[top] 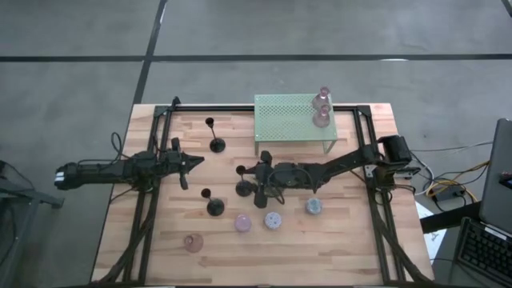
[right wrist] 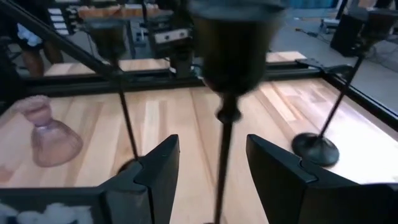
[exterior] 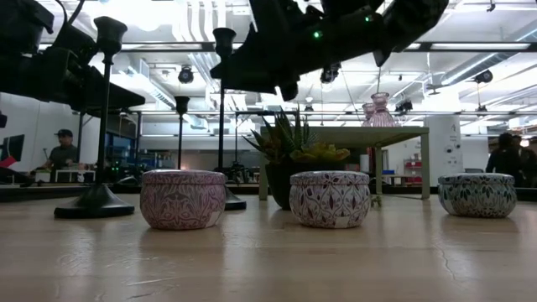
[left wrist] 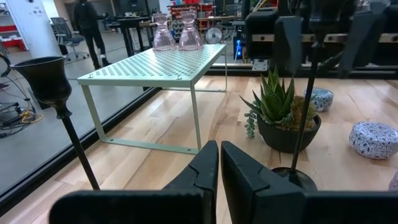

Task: Pick & Place candle stick holders
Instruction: Put the bottom right black candle holder on the shelf

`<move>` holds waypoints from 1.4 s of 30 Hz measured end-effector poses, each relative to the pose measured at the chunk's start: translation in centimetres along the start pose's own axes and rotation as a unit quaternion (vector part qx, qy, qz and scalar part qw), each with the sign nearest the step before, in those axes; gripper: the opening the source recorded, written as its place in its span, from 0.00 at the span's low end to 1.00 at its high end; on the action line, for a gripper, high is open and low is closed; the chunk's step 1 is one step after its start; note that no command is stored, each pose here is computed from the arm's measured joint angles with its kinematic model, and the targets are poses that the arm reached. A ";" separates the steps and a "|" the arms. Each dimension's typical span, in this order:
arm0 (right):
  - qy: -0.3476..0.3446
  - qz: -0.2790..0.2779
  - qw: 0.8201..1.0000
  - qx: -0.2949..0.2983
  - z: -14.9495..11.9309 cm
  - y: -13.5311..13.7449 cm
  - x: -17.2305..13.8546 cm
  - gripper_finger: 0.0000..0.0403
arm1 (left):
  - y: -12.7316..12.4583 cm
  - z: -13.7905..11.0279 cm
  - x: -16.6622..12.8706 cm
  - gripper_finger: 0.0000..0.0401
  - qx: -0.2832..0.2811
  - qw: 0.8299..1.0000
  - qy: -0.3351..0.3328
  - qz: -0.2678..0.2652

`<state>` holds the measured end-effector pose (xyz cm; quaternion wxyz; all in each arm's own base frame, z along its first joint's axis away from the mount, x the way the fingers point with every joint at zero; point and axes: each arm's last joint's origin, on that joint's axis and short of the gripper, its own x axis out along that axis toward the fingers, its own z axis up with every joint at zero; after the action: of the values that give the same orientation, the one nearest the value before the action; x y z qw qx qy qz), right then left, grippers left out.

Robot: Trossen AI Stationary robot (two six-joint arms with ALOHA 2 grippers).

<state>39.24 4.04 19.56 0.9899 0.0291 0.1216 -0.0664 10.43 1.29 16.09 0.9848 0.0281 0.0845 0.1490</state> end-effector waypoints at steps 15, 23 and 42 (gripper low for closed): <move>-0.004 -0.012 1.000 -0.025 0.4 -0.1 -0.1 0.17 | 0.0 0.0 0.0 0.06 0.000 1.000 0.000 0.000; -0.005 -0.011 1.000 -0.026 0.5 -0.1 -0.2 0.04 | 0.0 0.0 0.0 0.06 0.000 1.000 0.000 0.000; -0.054 -0.011 0.998 -0.011 8.2 -1.2 -7.1 0.03 | 0.0 0.0 0.0 0.06 0.000 1.000 0.000 0.000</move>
<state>34.24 3.13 29.18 0.9945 0.0132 0.0685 -0.0777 10.44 1.28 16.10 0.9849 0.0281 0.0847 0.1487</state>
